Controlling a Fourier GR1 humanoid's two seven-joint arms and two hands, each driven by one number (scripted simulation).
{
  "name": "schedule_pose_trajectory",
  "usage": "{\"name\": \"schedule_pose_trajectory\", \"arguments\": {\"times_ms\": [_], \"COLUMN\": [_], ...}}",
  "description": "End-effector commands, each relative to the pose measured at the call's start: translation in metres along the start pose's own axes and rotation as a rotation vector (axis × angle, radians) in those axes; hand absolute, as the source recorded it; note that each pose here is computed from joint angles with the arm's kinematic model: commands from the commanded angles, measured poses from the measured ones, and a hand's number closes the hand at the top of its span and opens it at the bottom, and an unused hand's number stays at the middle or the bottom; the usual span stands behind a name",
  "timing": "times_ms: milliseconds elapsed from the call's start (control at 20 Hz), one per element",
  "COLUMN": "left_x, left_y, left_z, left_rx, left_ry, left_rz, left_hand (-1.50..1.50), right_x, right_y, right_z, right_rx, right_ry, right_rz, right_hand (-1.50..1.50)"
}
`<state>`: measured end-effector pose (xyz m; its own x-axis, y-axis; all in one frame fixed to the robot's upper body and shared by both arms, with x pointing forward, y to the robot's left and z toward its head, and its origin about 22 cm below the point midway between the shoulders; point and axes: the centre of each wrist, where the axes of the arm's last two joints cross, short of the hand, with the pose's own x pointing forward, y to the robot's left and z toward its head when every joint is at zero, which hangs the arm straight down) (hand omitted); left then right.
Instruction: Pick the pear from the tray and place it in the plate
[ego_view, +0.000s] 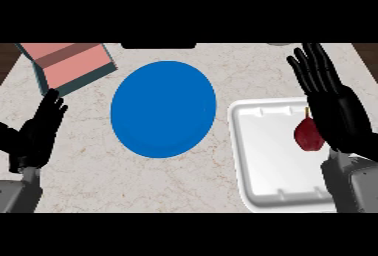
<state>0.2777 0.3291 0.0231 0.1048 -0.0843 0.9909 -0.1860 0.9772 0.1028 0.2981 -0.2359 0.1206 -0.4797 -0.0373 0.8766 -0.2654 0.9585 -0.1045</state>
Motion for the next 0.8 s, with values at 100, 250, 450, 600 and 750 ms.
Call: {"name": "schedule_pose_trajectory", "arguments": {"times_ms": [100,250,450,600,750], "left_x": [-0.028,-0.064,-0.06,-0.059,-0.055], "left_y": [-0.034,-0.04,-0.068,-0.062,-0.095], "left_z": [0.022,0.041,0.047,0.053,0.048], "left_rx": [-0.074,-0.088,-0.183,-0.219,-0.208], "left_ry": [0.144,0.277,0.266,0.269,0.269], "left_rz": [0.021,0.02,0.083,0.069,0.054], "left_hand": [0.0,0.0,0.0,0.0,0.0], "right_x": [0.012,0.022,-0.002,-0.029,-0.026], "right_y": [-0.107,-0.17,-0.203,-0.208,-0.233], "right_z": [0.029,0.057,0.118,0.15,0.169], "right_rx": [-0.296,-0.54,-0.874,-0.973,-0.892], "right_ry": [0.011,0.021,0.289,0.204,0.141], "right_rz": [0.02,0.035,0.31,0.262,0.246], "right_hand": [1.5,1.5,-1.5,-1.5,-1.5]}}
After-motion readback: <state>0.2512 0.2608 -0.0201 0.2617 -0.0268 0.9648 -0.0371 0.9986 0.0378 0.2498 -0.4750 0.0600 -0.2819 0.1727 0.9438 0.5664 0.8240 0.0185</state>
